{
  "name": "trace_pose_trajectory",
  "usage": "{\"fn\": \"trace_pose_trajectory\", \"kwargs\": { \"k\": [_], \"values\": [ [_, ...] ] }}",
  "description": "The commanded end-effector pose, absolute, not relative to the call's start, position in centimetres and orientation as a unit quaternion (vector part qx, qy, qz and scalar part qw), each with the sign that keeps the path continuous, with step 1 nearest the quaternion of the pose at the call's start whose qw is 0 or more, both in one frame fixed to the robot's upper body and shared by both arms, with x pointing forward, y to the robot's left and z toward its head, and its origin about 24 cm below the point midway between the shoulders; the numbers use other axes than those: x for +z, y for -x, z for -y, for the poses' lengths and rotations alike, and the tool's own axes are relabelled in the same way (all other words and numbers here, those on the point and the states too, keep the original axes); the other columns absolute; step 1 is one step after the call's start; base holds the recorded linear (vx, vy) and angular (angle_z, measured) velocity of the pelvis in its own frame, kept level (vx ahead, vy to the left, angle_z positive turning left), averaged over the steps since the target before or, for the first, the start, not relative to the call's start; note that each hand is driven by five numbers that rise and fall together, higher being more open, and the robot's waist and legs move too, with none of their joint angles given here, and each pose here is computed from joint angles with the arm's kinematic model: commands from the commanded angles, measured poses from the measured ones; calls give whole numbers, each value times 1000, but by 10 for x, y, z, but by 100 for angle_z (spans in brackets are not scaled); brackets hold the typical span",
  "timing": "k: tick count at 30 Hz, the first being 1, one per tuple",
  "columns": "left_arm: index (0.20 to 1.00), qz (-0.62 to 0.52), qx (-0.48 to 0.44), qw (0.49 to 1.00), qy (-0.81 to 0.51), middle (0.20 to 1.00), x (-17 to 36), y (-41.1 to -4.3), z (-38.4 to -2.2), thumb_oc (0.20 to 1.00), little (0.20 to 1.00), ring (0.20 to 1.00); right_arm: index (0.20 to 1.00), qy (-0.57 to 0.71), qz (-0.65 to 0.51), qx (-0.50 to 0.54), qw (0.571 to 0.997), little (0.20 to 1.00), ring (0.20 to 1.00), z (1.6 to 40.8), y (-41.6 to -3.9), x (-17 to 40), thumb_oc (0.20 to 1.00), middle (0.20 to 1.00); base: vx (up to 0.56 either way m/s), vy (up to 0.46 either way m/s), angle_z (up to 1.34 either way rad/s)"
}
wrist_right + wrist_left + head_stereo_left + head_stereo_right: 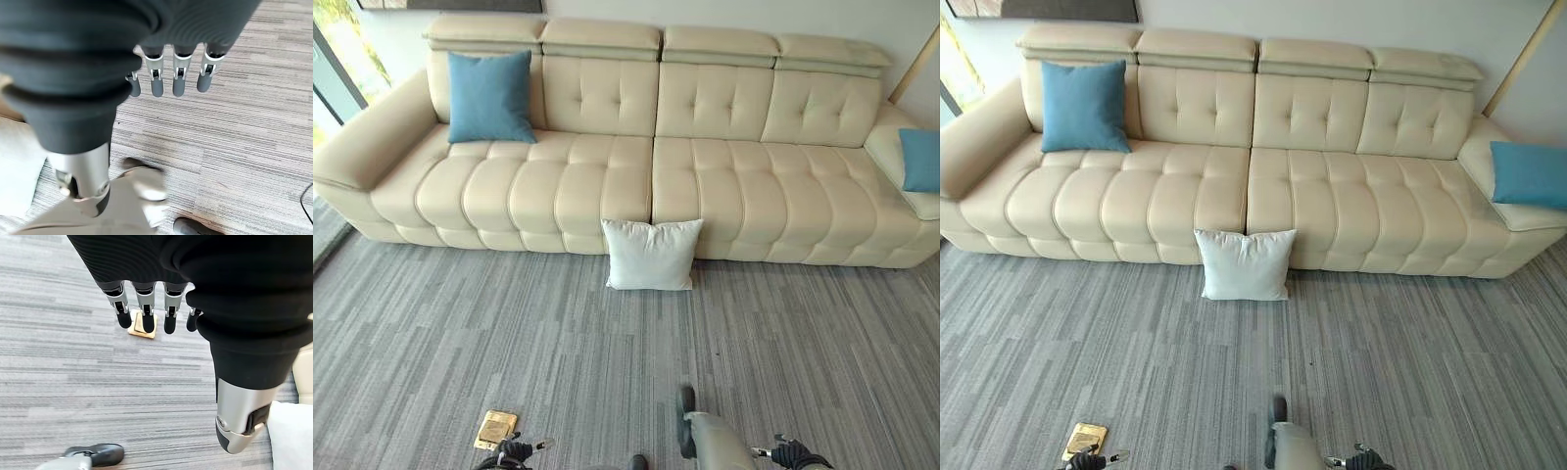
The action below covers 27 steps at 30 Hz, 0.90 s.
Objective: Pick up all the scattered cushions and arrange them neatly on the sofa.
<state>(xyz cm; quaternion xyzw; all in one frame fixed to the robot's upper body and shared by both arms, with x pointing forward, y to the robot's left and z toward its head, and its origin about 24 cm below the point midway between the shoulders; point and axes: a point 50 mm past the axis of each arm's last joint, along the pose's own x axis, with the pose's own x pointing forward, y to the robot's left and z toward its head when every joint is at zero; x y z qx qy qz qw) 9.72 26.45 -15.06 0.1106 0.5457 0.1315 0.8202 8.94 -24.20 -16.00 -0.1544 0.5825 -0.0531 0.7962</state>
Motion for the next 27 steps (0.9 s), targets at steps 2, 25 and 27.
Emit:
{"fn": "trace_pose_trajectory", "kwargs": {
  "k": [2,25,27],
  "values": [
    [1000,-510,130,840,-130,1000,-144,-115,-267,1000,1000,1000,1000,185,-577,-68,792,1000,1000,262,-94,-154,1000,1000,506,-172,43],
    [1000,-536,93,828,-136,1000,-153,-98,-252,1000,1000,1000,1000,186,-579,-113,786,1000,1000,282,-85,-149,1000,1000,344,-63,-6],
    [1000,-534,94,829,-137,1000,-152,-99,-253,1000,1000,1000,1000,186,-583,-110,783,1000,1000,281,-83,-150,1000,1000,43,69,-8]
  ]
}}
